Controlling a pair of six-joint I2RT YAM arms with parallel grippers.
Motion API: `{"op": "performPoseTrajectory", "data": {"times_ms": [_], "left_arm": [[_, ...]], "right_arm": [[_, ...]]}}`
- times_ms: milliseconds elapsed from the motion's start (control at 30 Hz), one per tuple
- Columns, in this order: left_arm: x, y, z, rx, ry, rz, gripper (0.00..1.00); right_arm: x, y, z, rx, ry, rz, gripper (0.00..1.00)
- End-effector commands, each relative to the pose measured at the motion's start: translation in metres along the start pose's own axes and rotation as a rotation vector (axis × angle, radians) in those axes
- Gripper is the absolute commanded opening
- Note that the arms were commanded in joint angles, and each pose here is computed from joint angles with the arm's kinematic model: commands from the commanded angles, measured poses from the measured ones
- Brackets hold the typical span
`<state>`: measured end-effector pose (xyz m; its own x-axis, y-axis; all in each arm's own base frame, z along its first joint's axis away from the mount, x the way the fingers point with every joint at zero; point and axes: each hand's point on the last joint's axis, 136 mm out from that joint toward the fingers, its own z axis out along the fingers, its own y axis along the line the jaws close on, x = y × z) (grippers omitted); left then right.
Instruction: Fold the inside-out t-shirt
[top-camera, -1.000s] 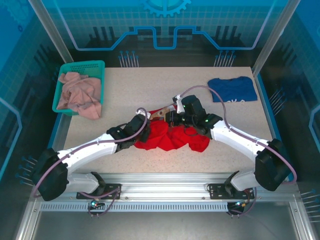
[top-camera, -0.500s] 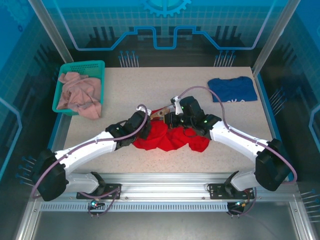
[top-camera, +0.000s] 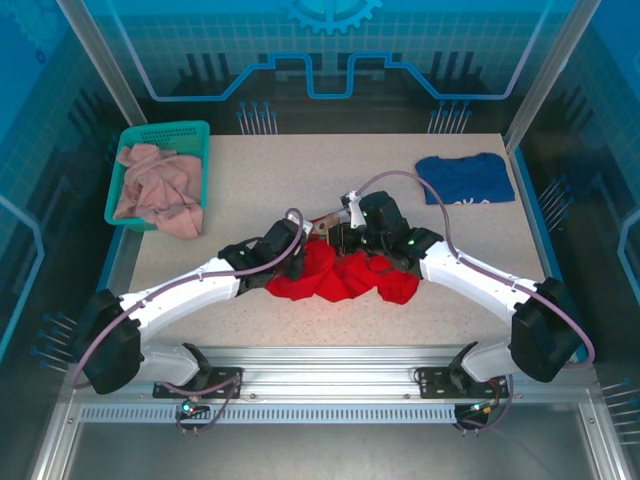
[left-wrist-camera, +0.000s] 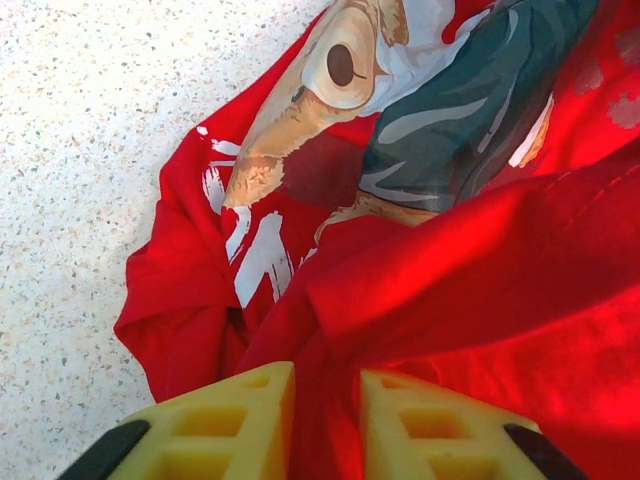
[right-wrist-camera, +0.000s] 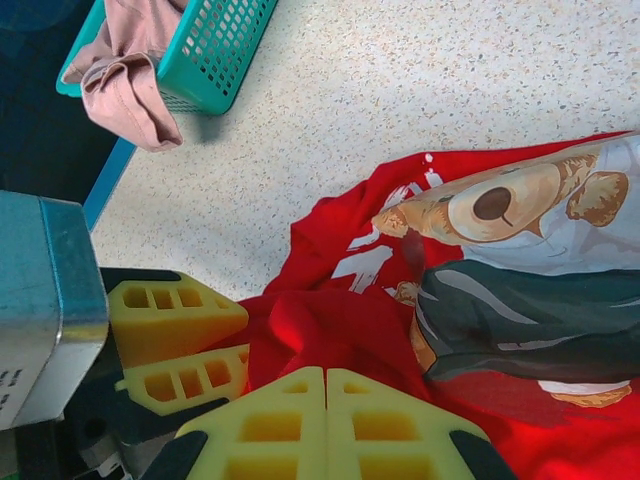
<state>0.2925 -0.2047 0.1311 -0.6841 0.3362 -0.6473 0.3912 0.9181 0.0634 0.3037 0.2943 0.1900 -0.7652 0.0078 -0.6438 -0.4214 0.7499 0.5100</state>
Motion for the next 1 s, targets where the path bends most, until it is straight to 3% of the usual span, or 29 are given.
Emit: {"op": "performPoseTrajectory", "data": {"times_ms": [0, 367, 500, 633, 800, 967], "left_arm": [[-0.002, -0.003, 0.000, 0.009, 0.012, 0.013, 0.27], [0.004, -0.010, 0.009, 0.035, 0.041, 0.021, 0.29], [-0.001, -0.010, 0.003, 0.042, 0.021, 0.006, 0.16], [-0.022, -0.018, -0.030, 0.134, -0.074, -0.050, 0.01], [-0.050, -0.026, -0.092, 0.327, -0.204, -0.161, 0.00], [-0.061, -0.021, -0.137, 0.571, -0.228, -0.342, 0.00]], "right_arm": [[-0.014, 0.008, -0.010, -0.006, -0.042, -0.025, 0.00], [-0.018, 0.006, -0.014, -0.003, -0.056, -0.023, 0.00], [-0.020, 0.002, -0.015, 0.015, -0.062, -0.025, 0.00], [-0.021, -0.003, -0.017, 0.044, -0.069, -0.055, 0.00], [-0.043, 0.009, -0.037, 0.057, -0.159, -0.198, 0.00], [-0.061, 0.011, -0.058, 0.113, -0.232, -0.308, 0.00]]}}
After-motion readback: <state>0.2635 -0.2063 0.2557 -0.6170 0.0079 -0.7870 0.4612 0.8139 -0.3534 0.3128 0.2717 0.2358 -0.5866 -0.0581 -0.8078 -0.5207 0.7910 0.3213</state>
